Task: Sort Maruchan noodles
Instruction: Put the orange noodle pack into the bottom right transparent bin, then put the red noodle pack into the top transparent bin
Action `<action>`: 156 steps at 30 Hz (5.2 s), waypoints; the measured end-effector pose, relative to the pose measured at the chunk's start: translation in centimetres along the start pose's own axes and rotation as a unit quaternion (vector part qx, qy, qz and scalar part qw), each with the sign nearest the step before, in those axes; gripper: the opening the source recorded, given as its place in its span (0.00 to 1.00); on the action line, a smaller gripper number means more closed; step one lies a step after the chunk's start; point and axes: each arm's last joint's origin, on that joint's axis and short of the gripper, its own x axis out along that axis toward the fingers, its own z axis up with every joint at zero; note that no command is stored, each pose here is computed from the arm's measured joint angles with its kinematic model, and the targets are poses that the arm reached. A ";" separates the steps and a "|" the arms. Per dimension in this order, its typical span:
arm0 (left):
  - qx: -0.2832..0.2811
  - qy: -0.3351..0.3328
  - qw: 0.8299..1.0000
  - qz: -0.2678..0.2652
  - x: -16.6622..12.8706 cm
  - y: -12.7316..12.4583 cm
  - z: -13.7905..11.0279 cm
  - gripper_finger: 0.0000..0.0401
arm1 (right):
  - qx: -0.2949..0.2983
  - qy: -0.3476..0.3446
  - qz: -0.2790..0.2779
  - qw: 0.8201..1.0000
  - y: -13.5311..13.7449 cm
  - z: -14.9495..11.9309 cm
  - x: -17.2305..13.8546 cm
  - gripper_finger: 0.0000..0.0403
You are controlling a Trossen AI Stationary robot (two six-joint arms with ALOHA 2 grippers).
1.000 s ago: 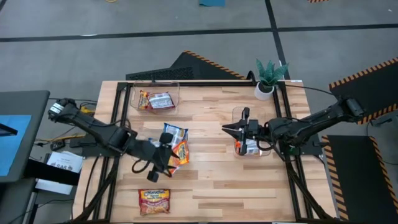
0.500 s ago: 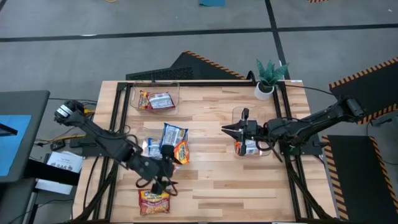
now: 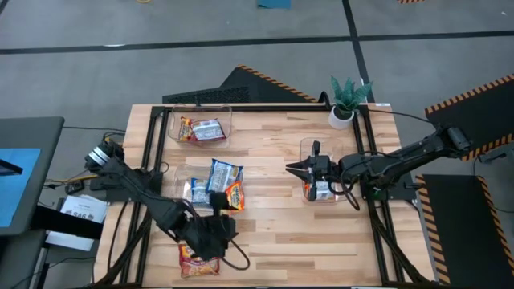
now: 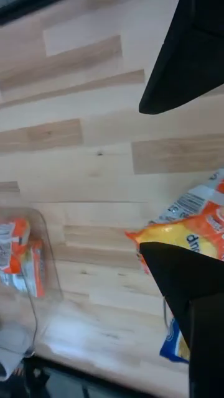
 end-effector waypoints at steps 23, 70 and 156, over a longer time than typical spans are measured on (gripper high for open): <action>0.004 0.114 0.985 0.132 4.2 0.3 -3.1 0.85 | 0.005 0.027 0.000 1.000 0.0 -0.5 0.0 0.18; 0.138 -0.091 0.985 0.053 2.9 7.9 2.2 0.08 | -0.021 -0.075 0.031 0.996 1.4 1.7 -0.9 0.18; -0.095 -0.338 0.929 -0.113 -2.3 13.2 -11.5 0.59 | 0.014 -0.084 0.033 0.996 1.5 1.7 -0.7 0.18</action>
